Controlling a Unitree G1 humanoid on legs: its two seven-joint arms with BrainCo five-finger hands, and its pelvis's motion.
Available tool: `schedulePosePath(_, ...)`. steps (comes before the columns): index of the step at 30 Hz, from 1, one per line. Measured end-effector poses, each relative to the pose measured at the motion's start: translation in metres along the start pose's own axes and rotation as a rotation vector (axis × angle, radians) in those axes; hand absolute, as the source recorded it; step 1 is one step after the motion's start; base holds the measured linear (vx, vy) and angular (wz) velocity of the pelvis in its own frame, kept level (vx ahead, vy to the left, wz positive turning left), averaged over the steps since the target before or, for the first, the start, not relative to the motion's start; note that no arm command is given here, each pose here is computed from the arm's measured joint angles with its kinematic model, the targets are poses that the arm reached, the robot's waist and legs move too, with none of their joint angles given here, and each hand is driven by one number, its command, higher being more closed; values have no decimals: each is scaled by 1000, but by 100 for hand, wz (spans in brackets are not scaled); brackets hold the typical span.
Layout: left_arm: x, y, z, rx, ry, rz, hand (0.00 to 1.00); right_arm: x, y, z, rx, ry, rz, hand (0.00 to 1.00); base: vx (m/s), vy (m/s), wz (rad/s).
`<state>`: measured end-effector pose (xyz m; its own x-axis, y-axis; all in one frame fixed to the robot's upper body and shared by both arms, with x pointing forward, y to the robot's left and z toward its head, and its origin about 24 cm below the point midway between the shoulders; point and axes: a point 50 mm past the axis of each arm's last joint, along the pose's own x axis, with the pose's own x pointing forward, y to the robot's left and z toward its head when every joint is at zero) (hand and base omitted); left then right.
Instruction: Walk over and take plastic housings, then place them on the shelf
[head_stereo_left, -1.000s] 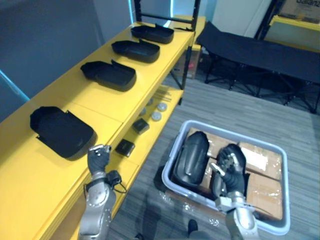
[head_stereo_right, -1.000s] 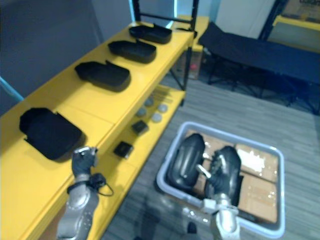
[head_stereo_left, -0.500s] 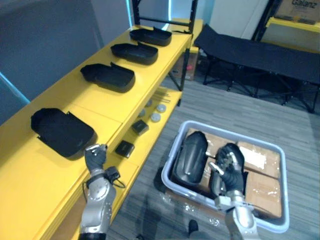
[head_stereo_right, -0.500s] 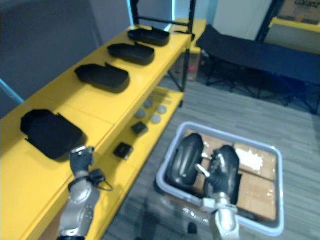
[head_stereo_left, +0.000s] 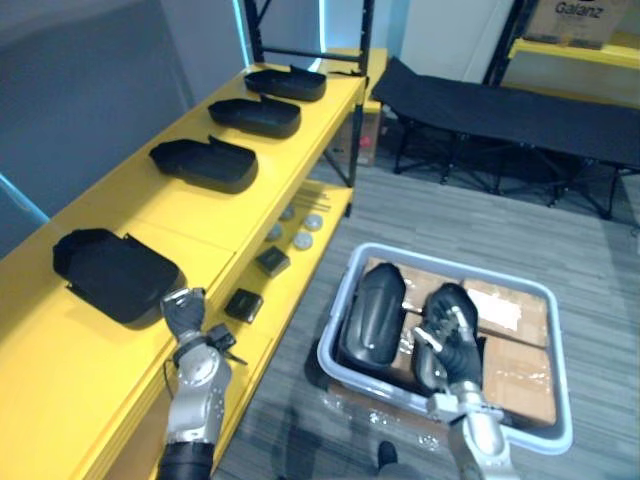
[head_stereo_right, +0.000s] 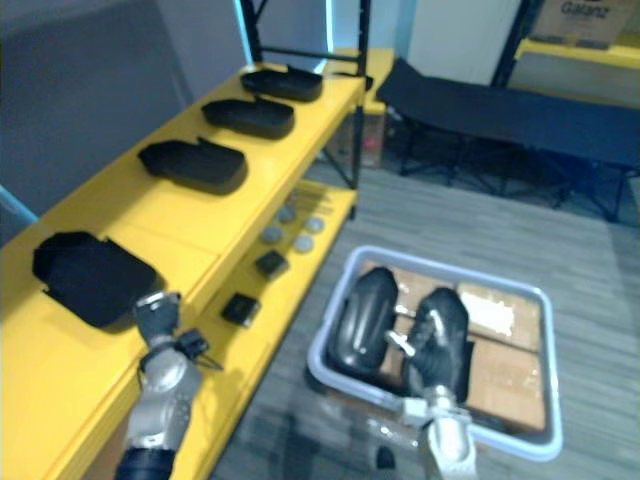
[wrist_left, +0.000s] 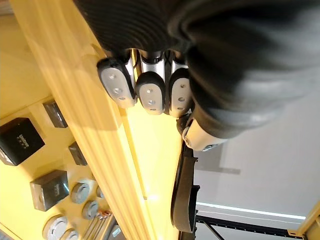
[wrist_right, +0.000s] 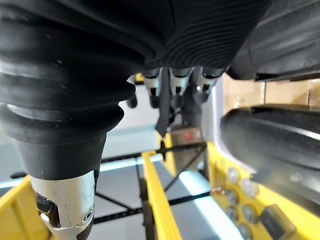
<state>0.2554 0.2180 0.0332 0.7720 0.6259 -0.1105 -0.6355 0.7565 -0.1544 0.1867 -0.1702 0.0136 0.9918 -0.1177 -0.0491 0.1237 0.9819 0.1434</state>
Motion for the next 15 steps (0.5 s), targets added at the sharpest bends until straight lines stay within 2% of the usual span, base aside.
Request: schedulePosePath(15, 18, 12, 0, 65, -9, 63, 100, 1, -2, -7, -13, 30, 3, 0, -3, -1, -2)
